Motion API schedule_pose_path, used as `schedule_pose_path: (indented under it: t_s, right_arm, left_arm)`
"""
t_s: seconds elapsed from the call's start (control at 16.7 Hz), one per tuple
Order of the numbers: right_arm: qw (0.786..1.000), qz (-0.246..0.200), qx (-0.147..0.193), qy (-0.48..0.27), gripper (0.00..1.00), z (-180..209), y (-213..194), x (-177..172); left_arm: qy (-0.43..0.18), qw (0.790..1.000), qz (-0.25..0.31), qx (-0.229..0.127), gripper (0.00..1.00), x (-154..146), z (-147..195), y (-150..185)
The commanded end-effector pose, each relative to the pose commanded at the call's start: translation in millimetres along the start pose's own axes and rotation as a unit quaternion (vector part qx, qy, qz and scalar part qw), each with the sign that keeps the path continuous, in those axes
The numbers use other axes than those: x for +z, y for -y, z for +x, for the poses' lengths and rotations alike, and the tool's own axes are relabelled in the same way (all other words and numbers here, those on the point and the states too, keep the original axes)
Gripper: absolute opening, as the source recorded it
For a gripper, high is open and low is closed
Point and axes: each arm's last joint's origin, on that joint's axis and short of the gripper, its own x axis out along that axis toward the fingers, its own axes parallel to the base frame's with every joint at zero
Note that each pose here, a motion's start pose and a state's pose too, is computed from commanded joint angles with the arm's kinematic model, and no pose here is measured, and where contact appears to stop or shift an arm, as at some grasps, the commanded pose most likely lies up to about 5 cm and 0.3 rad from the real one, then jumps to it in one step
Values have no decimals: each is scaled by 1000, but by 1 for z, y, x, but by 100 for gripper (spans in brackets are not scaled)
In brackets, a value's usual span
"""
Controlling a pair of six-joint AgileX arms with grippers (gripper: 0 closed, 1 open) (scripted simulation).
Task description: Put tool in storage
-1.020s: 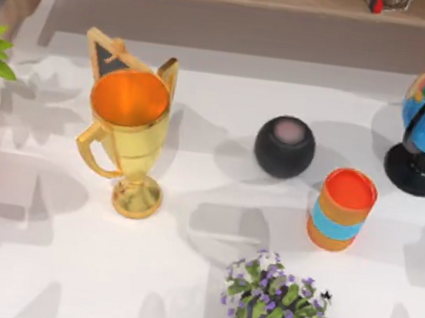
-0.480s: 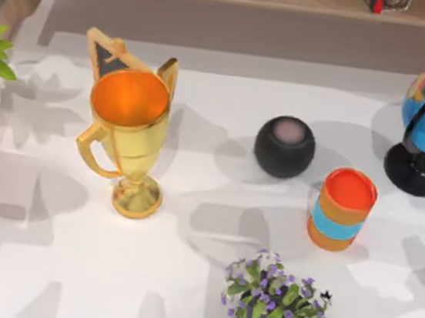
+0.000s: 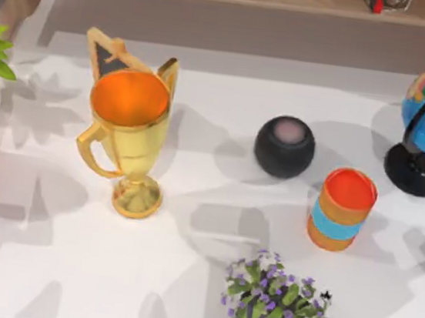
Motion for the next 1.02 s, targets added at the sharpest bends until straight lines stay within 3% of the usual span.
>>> schedule_pose_path:
  t_s: [0.3, 0.72, 0.96, 1.02]
  right_arm:
    - [1000, -1, 0, 0, 100, 1, -1, 0]
    - [1000, 0, 0, 1, 100, 48, 0, 0]
    - [1000, 0, 0, 0, 100, 50, 0, 0]
    - [1000, 0, 0, 0, 92, 50, 0, 0]
  left_arm:
    - [0, 1000, 0, 0, 100, 0, 0, 0]
    - [0, 1000, 0, 0, 100, 0, 0, 0]
    - [0, 1000, 0, 0, 100, 0, 0, 0]
    - [0, 1000, 0, 0, 100, 0, 0, 0]
